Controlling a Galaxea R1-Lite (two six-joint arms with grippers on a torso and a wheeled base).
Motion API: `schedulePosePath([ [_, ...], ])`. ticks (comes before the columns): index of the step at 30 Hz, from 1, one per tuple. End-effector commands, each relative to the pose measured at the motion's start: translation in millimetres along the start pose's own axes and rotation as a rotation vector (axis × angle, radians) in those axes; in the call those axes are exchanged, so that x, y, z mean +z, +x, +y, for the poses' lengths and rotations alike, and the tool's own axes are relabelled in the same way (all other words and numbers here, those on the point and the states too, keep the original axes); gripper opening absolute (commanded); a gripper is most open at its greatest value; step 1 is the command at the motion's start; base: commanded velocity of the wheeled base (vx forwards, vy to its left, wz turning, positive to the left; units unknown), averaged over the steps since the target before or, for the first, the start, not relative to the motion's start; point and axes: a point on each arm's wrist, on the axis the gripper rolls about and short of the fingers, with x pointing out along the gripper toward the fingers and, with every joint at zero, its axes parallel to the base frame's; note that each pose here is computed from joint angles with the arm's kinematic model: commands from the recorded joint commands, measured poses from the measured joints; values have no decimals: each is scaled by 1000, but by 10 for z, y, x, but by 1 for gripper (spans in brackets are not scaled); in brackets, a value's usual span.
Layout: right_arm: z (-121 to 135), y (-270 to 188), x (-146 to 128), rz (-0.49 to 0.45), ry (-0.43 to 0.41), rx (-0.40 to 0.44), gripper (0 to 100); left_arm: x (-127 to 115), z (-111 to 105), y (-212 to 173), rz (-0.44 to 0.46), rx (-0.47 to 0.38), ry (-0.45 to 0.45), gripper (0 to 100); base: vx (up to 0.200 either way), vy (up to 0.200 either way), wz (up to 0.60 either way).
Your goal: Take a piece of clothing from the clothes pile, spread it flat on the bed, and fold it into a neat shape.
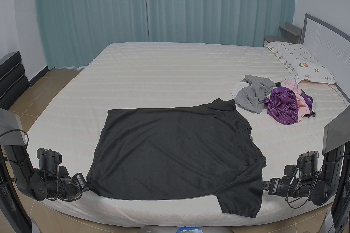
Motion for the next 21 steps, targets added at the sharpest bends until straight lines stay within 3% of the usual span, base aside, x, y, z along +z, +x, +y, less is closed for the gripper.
schedulePosePath([
  [1,1,69,-88,34,4,6,100,-1,0,2,1,0,-1,0,0,0,0],
  [20,-19,143,-123,40,20,9,100,2,0,-1,-1,0,0,0,0,0,0],
  [21,-19,143,-123,39,22,8,0,1,2,1,0,0,-1,0,0,0,0],
])
